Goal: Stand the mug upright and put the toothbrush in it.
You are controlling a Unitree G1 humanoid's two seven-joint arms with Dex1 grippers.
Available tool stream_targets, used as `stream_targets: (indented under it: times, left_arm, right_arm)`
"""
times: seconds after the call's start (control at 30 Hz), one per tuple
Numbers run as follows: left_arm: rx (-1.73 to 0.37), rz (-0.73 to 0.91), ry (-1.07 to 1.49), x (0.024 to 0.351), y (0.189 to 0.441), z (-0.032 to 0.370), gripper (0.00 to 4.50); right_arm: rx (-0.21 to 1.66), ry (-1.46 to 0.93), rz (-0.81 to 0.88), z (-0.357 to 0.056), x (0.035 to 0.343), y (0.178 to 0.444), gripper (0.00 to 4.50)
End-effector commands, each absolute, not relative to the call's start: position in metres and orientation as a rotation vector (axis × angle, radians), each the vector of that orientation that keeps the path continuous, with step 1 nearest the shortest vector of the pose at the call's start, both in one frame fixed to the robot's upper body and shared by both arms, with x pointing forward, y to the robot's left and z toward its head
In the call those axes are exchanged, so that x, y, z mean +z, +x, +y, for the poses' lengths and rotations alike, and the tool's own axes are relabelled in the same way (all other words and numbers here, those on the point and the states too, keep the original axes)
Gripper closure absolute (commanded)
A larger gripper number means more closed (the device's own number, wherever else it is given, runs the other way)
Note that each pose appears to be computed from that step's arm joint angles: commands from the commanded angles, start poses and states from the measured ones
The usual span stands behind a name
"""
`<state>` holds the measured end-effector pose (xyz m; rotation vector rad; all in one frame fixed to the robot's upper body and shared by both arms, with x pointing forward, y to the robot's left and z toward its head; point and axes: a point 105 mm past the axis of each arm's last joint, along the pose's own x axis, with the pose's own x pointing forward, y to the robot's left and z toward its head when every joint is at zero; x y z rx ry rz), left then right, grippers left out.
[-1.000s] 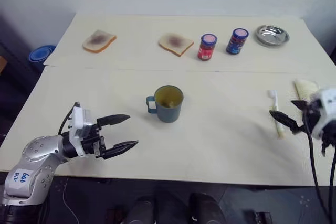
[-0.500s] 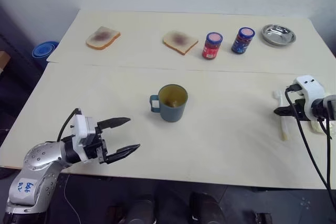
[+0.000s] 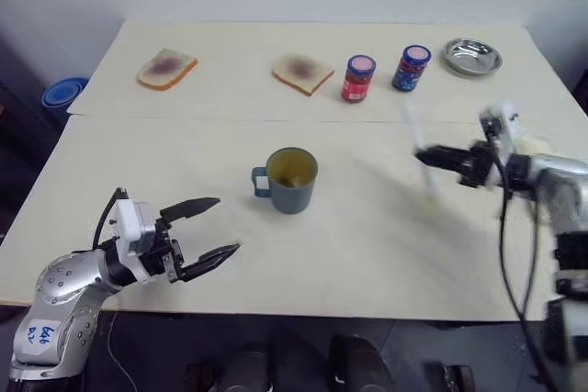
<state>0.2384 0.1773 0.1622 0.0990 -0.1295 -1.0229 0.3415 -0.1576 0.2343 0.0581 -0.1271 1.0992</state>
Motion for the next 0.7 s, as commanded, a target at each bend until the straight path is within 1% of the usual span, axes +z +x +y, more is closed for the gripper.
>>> stream_targets:
  times: [0.03,0.07,0.1,0.17,0.23,0.3,0.37,0.43,0.53,0.6,0.63,0.7]
  left_arm:
    - [-1.005,-0.161,0.070,0.171,0.237,0.177,0.00]
    - [-1.003,-0.158,0.067,0.170,0.238,0.176,0.00]
    - [-1.003,-0.155,0.066,0.169,0.239,0.174,0.00]
    - [-1.005,-0.154,0.067,0.168,0.239,0.172,0.00]
    - [-1.005,-0.154,0.067,0.168,0.240,0.171,0.00]
    - [-1.007,-0.151,0.073,0.167,0.241,0.171,0.00]
    - [-1.009,-0.154,0.072,0.168,0.241,0.171,0.00]
    - [-0.993,-0.159,0.056,0.171,0.242,0.174,0.00]
    - [-0.980,-0.149,0.072,0.170,0.242,0.179,0.00]
    - [-0.963,-0.140,0.099,0.168,0.241,0.184,0.00]
    - [-0.951,-0.132,0.126,0.167,0.242,0.187,0.00]
    - [-0.905,-0.128,0.201,0.164,0.243,0.197,0.00]
  right_arm:
    - [1.182,0.088,-0.489,-0.115,0.285,0.313,4.44]
    - [1.189,0.113,-0.549,-0.102,0.290,0.310,4.44]
    - [1.208,0.135,-0.563,-0.092,0.291,0.308,4.44]
    - [1.238,0.097,-0.602,-0.075,0.284,0.306,4.44]
    - [1.221,0.067,-0.635,-0.066,0.276,0.312,4.44]
    - [1.171,0.056,-0.627,-0.063,0.266,0.324,4.44]
    - [1.169,0.037,-0.612,-0.062,0.253,0.330,4.44]
    - [1.194,0.019,-0.610,-0.062,0.245,0.330,3.72]
    - [1.213,-0.011,-0.617,-0.066,0.241,0.327,2.79]
    - [1.205,-0.054,-0.605,-0.079,0.238,0.326,1.98]
    - [1.195,-0.082,-0.592,-0.088,0.236,0.326,1.71]
    - [1.156,-0.168,-0.553,-0.113,0.228,0.326,0.99]
